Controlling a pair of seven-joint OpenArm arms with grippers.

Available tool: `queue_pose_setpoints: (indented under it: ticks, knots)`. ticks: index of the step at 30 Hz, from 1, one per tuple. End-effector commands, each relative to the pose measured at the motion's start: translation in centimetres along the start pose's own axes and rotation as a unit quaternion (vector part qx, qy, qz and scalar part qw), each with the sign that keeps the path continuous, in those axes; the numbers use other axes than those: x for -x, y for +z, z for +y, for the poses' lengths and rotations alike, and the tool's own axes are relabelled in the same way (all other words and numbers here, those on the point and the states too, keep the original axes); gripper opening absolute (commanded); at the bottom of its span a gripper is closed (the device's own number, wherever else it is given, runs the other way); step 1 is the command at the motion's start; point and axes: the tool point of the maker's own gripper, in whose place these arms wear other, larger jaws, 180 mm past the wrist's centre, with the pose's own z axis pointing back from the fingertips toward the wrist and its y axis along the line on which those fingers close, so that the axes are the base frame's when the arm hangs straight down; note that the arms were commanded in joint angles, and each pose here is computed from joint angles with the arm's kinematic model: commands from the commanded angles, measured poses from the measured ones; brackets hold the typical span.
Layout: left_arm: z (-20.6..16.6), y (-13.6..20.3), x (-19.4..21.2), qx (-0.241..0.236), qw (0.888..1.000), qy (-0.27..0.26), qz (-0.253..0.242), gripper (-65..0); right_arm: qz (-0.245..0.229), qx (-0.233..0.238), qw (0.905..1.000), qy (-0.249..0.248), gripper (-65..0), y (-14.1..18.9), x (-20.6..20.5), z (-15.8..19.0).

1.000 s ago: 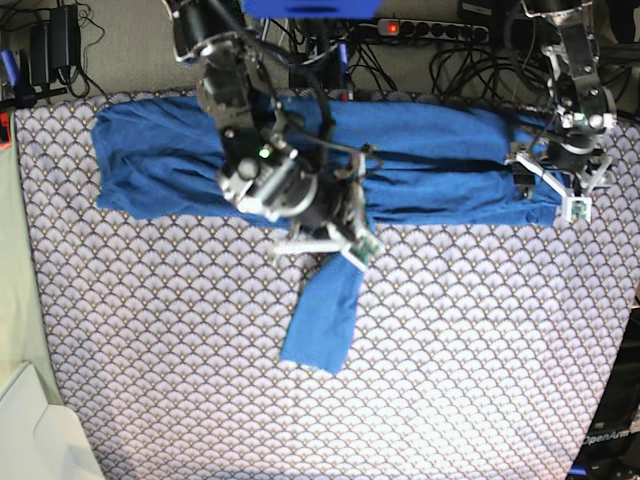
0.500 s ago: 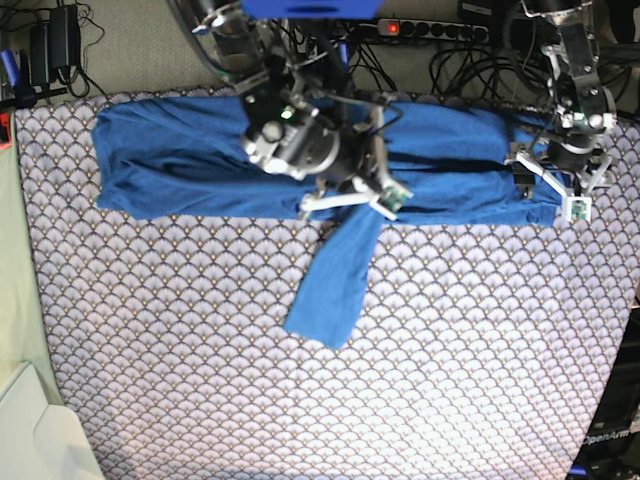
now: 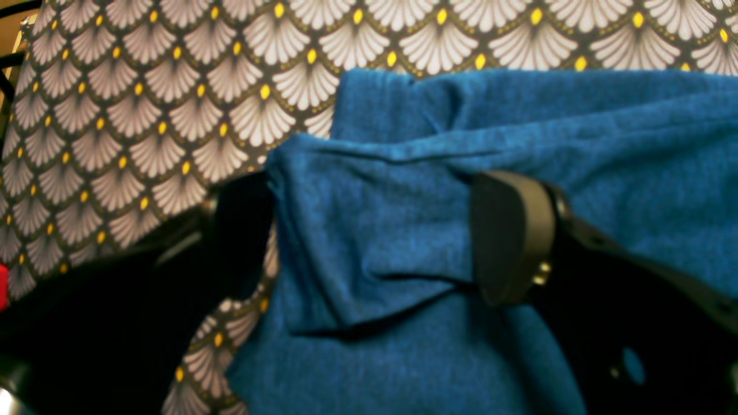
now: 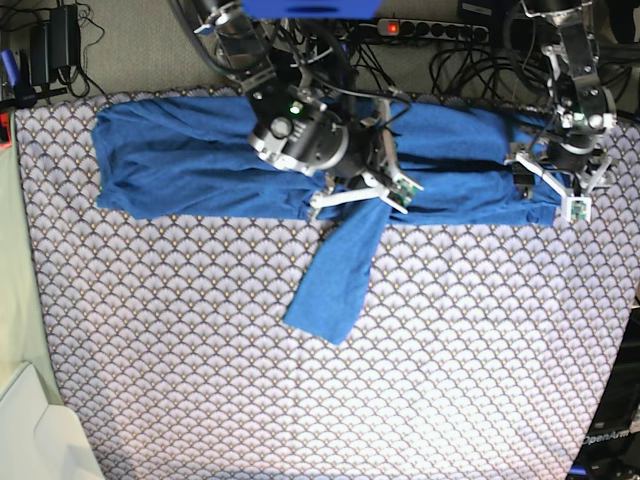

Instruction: Fold the T-shirt properly

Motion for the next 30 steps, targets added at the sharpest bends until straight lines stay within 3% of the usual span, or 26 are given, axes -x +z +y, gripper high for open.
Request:
queue_pose_setpoints:
  ticks: [1, 6, 13, 19, 23, 30]
  knots:
    - [0.6, 0.2, -1.5, -0.007, 1.0, -0.003, -0.023, -13.1, -0.027, 0.001, 0.9996, 0.003, -59.6, 0.3, -1.7, -0.1]
    - [0.6, 0.2, -1.7, -0.007, 1.0, -0.004, -0.025, -13.1, -0.027, 0.0, 0.9996, 0.003, -52.9, 0.3, -1.7, 0.0]
    - [0.6, 0.3, -1.8, -0.007, 1.0, -0.004, -0.026, -13.1, -0.003, -0.014, 0.9988, 0.046, -35.4, 0.3, -2.2, 1.5]
    - [0.7, 0.3, -1.7, -0.008, 1.0, -0.005, -0.026, -13.1, -0.052, 0.066, 0.9961, 0.027, -34.8, 3.4, -4.8, -4.2]
    - [0.9, 0.6, -2.4, -0.011, 0.999, -0.006, -0.034, -13.1, -0.058, 0.113, 0.9919, 0.003, -34.8, 4.8, -4.9, -8.3]
    - [0.8, 2.3, -5.9, -0.017, 0.996, -0.023, -0.082, -13.1, -0.054, 0.126, 0.9905, -0.014, -34.4, 5.1, -4.2, -9.5]
